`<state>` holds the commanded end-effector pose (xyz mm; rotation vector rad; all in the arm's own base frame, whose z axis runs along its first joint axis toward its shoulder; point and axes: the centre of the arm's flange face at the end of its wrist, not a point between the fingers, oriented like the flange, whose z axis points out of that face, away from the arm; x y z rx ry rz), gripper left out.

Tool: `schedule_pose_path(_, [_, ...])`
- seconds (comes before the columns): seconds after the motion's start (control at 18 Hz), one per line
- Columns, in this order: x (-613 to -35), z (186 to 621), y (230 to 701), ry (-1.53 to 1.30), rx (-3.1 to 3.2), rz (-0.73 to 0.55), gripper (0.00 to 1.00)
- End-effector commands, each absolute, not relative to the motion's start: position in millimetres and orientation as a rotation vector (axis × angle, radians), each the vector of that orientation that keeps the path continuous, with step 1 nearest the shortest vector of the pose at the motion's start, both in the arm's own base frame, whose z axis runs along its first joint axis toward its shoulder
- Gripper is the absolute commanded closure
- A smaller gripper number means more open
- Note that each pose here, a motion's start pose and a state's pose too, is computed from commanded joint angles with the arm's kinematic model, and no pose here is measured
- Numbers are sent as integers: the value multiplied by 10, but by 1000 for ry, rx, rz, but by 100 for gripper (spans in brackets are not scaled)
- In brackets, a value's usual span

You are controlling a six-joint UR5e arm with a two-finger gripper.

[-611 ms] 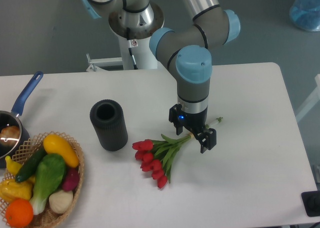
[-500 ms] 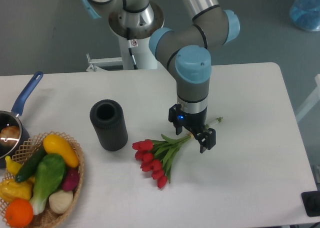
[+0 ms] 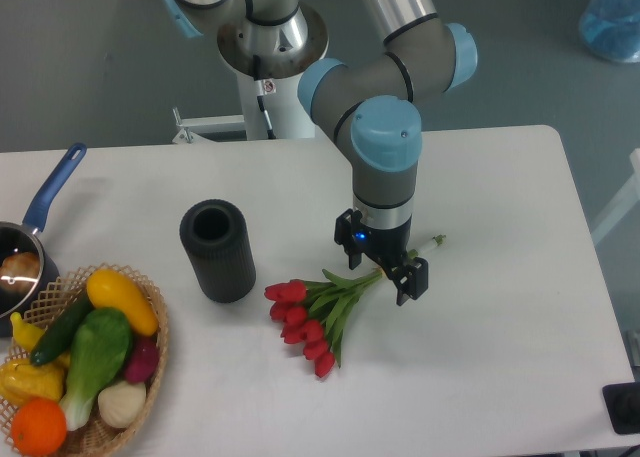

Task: Pick up the flowers from the table
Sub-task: 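Lower the open gripper onto the tulip stems near the blooms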

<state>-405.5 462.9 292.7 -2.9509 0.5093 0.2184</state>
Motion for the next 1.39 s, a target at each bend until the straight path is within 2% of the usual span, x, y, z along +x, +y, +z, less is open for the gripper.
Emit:
schedule_pose_path(0.44, [-4059,2825,4565,510,-2962,191,0])
schedule_pose_path(0.89, [-3818,2252,4755,571,-2996,47,0])
schedule_pose_path(1.22, [-3744,2041,4860,592,-2990,-11,1])
schedule_pose_path(1.39, [-3744,2023,4872,576,-2993,-13,37])
